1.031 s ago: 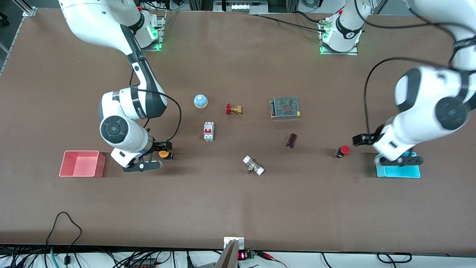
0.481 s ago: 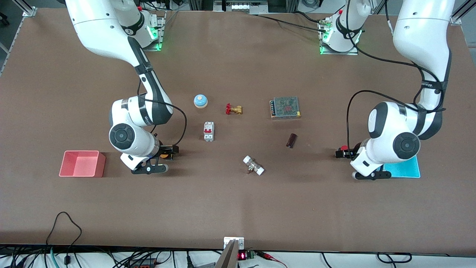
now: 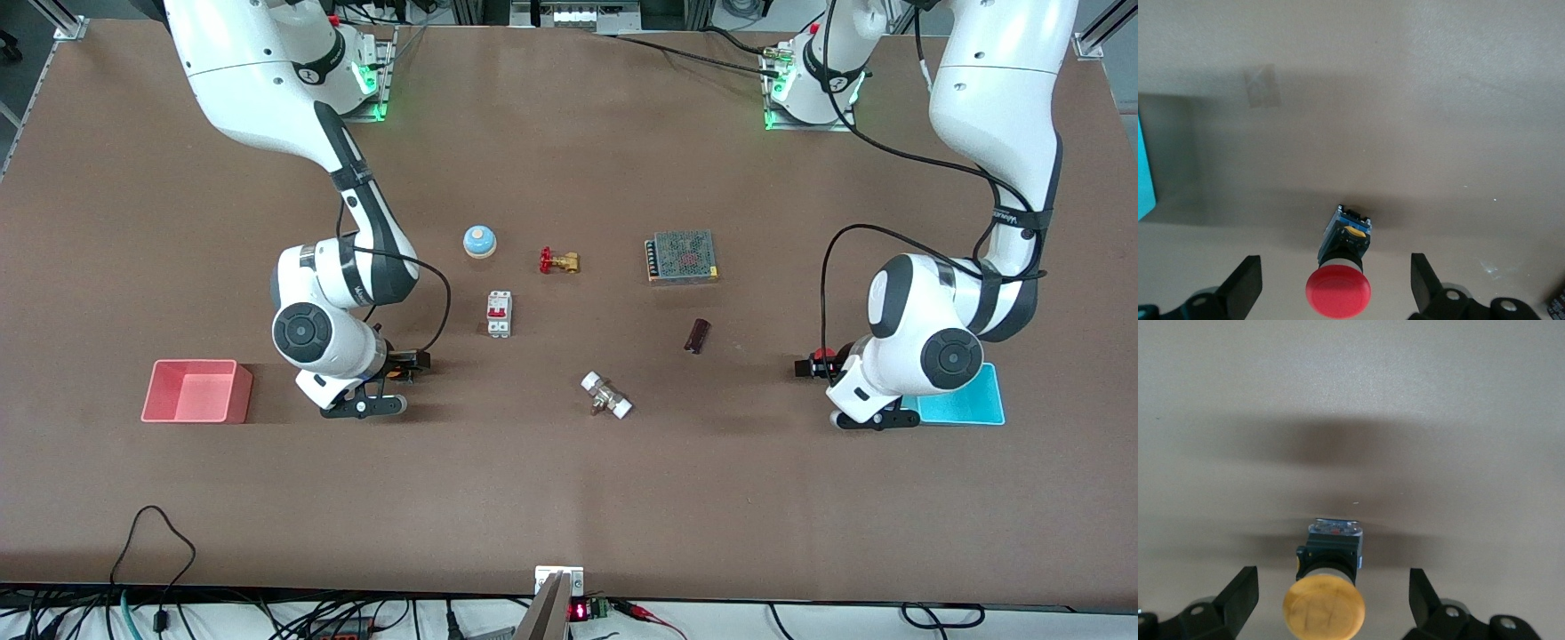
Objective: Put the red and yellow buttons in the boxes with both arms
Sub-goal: 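Close the right gripper on the yellow button while the left gripper grasps the red button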
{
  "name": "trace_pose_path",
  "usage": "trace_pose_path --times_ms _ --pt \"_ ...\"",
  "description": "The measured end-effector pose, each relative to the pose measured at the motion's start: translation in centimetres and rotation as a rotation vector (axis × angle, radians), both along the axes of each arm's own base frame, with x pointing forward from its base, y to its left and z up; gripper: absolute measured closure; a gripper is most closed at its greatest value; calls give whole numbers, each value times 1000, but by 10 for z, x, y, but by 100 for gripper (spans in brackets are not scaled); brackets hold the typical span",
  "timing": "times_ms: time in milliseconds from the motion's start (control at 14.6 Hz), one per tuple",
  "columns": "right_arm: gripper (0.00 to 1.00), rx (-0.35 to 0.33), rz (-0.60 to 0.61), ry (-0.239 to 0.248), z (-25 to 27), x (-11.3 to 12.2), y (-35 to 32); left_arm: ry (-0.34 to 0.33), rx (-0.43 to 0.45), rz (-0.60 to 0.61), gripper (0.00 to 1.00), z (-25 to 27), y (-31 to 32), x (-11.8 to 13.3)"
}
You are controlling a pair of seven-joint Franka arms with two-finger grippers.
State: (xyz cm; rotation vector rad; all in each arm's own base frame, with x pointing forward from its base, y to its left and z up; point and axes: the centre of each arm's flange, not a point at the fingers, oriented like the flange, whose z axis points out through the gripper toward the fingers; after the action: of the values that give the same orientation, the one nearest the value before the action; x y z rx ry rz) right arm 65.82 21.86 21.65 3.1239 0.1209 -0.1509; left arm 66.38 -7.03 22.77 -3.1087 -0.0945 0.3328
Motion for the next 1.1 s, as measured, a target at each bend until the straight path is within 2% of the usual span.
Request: trace_pose_path --times_ms 137,275,344,412,481,550,687,824,893,1099 --pt "0 0 0 0 0 0 0 11 1 0 9 -5 0 -2" --pt "4 0 0 0 0 0 0 19 2 -1 24 -6 0 -3" --pt "12 0 0 0 0 0 0 21 2 -2 25 -6 -1 -4" --pt "13 0 0 0 0 0 0 23 2 -2 33 -7 -1 -4" --pt "15 0 0 0 0 0 0 24 2 -2 33 -7 -1 -4" --pt "26 0 0 1 0 0 0 25 2 -2 37 -7 -1 -4" --pt "30 -1 0 3 -1 0 0 28 3 -2 55 -7 -1 -5" --pt "52 -2 1 5 -2 -1 0 30 3 -2 58 -7 -1 -5" --pt "58 -2 0 5 -2 -1 0 31 3 -2 59 -7 -1 -5" --pt "59 -2 1 5 -2 -1 0 28 3 1 59 -6 -1 -4"
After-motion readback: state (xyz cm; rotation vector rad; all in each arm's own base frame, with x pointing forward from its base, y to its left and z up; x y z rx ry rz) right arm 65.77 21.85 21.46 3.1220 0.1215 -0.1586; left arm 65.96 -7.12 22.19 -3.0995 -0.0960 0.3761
